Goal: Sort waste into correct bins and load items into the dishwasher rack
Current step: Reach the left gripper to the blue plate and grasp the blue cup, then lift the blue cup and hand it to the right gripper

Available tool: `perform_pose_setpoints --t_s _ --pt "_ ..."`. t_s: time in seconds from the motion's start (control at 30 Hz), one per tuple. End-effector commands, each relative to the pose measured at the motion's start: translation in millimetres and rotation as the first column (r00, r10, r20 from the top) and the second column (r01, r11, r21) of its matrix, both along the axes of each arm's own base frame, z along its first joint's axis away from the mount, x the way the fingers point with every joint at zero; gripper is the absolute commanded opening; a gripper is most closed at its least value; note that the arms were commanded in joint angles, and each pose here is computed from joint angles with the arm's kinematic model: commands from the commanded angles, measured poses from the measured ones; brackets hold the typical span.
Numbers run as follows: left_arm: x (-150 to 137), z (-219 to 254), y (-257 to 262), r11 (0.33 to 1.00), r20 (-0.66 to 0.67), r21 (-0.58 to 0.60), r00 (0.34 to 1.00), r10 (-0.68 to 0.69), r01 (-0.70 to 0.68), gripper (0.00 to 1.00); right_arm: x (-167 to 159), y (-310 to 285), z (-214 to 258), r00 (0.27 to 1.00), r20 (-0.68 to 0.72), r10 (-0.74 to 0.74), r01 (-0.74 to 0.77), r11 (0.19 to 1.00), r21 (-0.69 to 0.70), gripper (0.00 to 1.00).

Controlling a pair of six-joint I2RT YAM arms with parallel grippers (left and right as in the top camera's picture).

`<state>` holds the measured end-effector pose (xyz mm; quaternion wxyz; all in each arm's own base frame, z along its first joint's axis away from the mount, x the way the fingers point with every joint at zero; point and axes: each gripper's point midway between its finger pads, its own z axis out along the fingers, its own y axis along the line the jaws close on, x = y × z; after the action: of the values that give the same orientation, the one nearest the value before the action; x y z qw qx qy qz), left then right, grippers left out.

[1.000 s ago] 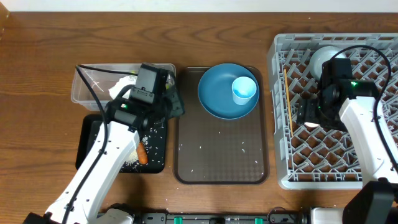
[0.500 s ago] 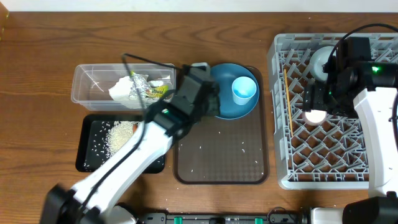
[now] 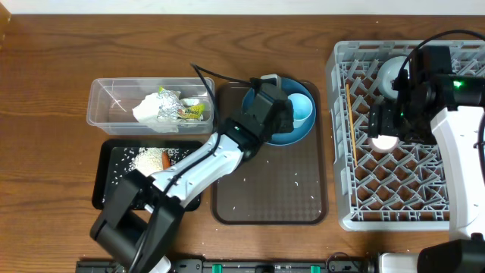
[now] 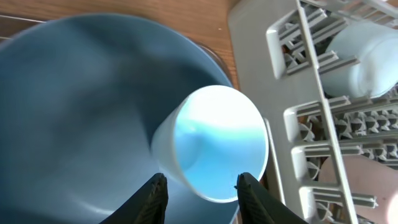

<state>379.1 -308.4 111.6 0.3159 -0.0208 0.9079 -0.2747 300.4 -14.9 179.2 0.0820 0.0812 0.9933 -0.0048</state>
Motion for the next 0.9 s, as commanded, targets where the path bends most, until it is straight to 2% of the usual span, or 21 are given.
perform_pose_setpoints --t_s 0.0,0.17,0.37,0.47,0.53,0.63,0.87 --pt "3.3 -9.4 -3.5 1.000 -0.013 -0.006 1.000 0.009 -0.009 0.40 0.4 -4.4 7.2 1.000 0.021 -0.007 0.007 1.000 0.004 0.88" --pt "6.0 -24.5 0.1 0.999 -0.025 0.027 0.999 0.029 -0.029 0.39 -1.1 -4.4 6.9 1.000 0.015 -0.007 0.007 1.000 0.004 0.88" --pt "7.6 -33.8 -0.5 0.999 -0.032 0.036 0.999 0.032 -0.031 0.27 -1.1 -4.4 6.9 1.000 0.015 -0.007 0.007 1.000 0.004 0.88" --pt "7.7 -40.6 0.3 0.998 -0.041 0.046 0.999 0.035 -0.033 0.25 -1.7 -4.4 6.8 1.000 0.013 -0.007 0.007 1.000 0.004 0.88" --pt "7.5 -43.3 0.5 0.998 -0.045 0.051 0.998 0.036 -0.033 0.21 -2.2 -4.3 6.7 1.000 0.010 -0.007 0.007 1.000 0.004 0.87" --pt "9.2 -40.8 1.3 0.998 -0.039 0.046 0.999 0.039 -0.037 0.06 -1.9 -4.4 6.8 1.000 0.011 -0.007 0.007 1.000 0.004 0.88" --pt "19.9 -4.1 20.3 0.997 0.002 0.005 0.997 0.078 -0.078 0.06 -0.4 2.5 7.0 1.000 0.019 0.023 -0.024 0.999 0.039 0.89"
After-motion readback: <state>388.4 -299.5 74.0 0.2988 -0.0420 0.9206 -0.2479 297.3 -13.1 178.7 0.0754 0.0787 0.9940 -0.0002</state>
